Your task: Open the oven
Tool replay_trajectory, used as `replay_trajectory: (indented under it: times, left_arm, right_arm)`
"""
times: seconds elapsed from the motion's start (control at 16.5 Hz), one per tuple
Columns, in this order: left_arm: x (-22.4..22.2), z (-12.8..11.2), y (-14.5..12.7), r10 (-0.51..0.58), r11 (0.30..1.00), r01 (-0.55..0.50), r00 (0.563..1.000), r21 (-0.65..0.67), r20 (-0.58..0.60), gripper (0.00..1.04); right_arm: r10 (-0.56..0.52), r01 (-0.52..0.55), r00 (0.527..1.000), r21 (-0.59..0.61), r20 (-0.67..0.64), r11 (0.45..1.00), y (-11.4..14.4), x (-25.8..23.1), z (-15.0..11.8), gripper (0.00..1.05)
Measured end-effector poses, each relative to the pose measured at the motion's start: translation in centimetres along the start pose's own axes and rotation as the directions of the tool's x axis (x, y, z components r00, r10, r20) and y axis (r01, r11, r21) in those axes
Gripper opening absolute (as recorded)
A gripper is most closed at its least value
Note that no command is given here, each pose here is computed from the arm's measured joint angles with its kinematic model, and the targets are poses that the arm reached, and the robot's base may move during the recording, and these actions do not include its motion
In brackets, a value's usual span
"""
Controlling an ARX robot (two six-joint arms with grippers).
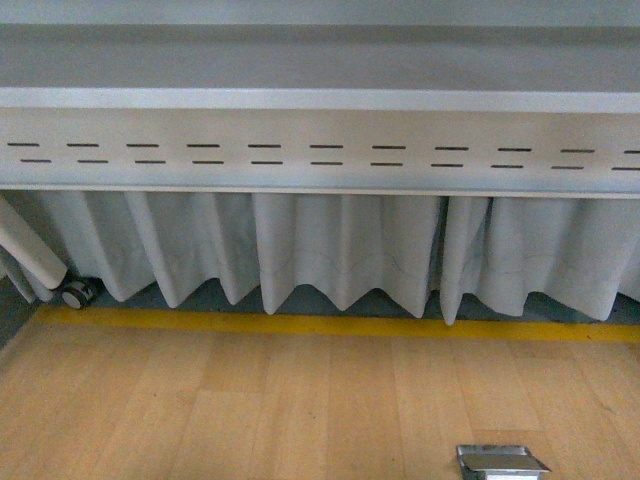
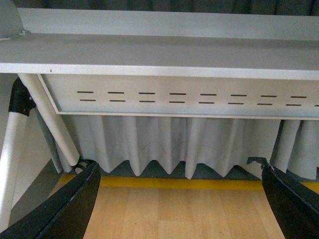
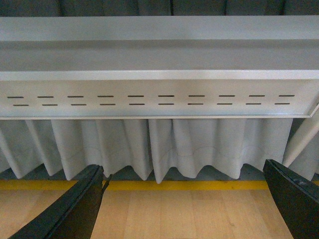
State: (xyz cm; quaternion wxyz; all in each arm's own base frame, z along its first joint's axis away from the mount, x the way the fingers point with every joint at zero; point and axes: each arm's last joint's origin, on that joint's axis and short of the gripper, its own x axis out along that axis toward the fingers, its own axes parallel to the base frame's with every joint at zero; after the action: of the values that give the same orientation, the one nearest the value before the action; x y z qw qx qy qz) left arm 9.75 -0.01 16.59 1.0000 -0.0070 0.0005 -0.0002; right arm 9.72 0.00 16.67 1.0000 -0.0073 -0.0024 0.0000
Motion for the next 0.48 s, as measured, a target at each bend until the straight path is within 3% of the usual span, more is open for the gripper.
replay_trajectory:
  times: [0.48]
  left_arm:
    - [0.00, 0.00, 0.00, 0.000, 1.000, 0.000, 1.000, 0.000, 0.000, 0.98]
  right_arm:
    - [0.000, 0.000, 1.000, 0.000, 0.000, 1.000, 0.00, 0.00, 0.00, 0.98]
